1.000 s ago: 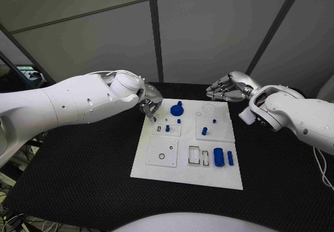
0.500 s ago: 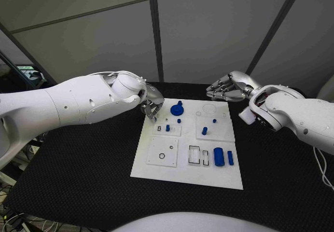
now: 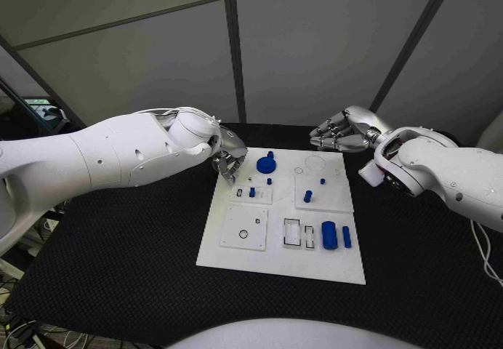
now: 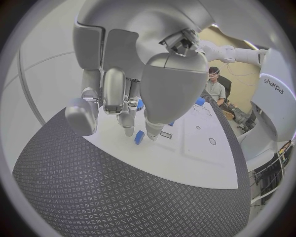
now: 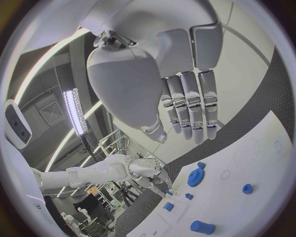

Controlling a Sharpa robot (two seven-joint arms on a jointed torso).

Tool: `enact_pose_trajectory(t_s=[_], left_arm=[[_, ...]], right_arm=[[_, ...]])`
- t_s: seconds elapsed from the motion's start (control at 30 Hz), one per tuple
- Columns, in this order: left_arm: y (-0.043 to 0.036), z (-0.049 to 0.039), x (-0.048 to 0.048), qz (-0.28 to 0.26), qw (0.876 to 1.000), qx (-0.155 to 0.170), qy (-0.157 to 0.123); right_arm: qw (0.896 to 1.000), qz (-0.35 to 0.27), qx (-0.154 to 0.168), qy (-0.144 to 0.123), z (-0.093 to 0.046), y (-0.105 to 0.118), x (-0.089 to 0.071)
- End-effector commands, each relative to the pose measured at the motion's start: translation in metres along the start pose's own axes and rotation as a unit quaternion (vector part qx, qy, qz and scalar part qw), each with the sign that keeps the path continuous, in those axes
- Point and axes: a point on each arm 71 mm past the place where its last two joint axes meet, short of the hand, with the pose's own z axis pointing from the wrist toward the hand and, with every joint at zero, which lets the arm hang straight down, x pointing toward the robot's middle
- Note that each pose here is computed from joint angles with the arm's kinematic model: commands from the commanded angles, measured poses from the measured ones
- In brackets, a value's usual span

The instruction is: Assemble the parts on the task board

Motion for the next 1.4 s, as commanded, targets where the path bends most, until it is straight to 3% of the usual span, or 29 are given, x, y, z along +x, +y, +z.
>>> enact_pose_trajectory(t_s=[0.03,1.4], left_arm=[[-0.0004,0.0003,0.0013,0.004,1.0,0.003,0.009],[0.0004,0.0001,0.0054,0.001,1.0,-0.001,0.026]], right_arm=[[1.0,0.0,-0.005,0.003,0.0006,0.002,0.0002],[1.0,0.0,-0.006,0.004,0.0013,0.0022,0.0007]])
